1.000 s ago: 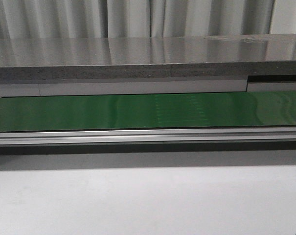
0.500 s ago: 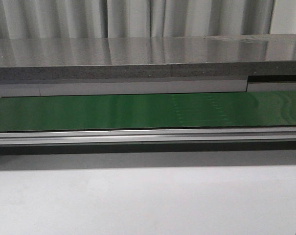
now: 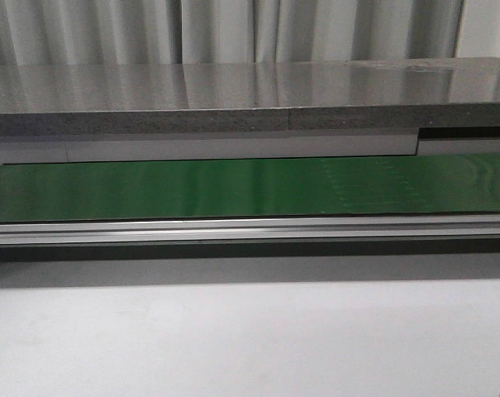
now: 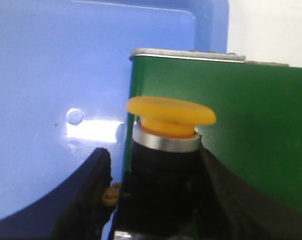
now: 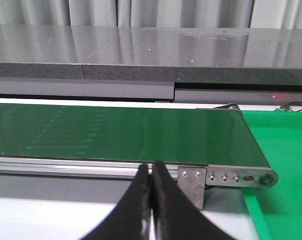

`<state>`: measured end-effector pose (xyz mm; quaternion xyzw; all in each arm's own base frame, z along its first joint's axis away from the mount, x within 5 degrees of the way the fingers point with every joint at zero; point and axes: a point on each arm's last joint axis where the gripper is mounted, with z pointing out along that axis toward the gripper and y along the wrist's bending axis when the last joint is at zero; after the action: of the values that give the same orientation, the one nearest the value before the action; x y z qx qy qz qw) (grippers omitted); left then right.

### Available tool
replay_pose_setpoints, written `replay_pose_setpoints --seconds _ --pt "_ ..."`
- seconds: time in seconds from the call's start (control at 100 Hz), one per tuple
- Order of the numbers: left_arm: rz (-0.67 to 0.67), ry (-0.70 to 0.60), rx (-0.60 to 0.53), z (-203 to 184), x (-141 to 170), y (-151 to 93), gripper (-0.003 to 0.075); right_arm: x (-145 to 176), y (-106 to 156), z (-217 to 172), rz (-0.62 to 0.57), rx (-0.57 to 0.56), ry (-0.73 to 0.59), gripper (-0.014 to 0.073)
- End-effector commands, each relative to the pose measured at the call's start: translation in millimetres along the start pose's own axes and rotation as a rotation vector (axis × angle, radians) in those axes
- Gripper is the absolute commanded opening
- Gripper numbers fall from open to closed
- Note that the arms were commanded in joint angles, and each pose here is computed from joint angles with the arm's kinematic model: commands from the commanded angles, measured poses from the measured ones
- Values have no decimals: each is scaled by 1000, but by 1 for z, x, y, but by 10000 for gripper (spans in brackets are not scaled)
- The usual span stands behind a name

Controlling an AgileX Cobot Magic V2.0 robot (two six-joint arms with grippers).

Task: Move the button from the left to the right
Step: 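Carry the button with the left gripper over the conveyor belt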

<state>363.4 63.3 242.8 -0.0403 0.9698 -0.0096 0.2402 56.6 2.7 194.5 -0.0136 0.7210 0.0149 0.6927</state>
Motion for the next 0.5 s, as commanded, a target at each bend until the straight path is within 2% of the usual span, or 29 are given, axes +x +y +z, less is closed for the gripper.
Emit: replay_pose_setpoints --seconds 0.0,0.21,0.49 --pt "18 -100 12 -21 -12 -11 -8 -13 -1 -3 -10 13 -110 -67" --pt "48 -79 32 -19 -11 -24 1 -13 -1 -3 -10 13 -110 -67" --pt "44 -55 31 -11 -1 -24 107 -13 -1 -3 -10 13 -110 -67"
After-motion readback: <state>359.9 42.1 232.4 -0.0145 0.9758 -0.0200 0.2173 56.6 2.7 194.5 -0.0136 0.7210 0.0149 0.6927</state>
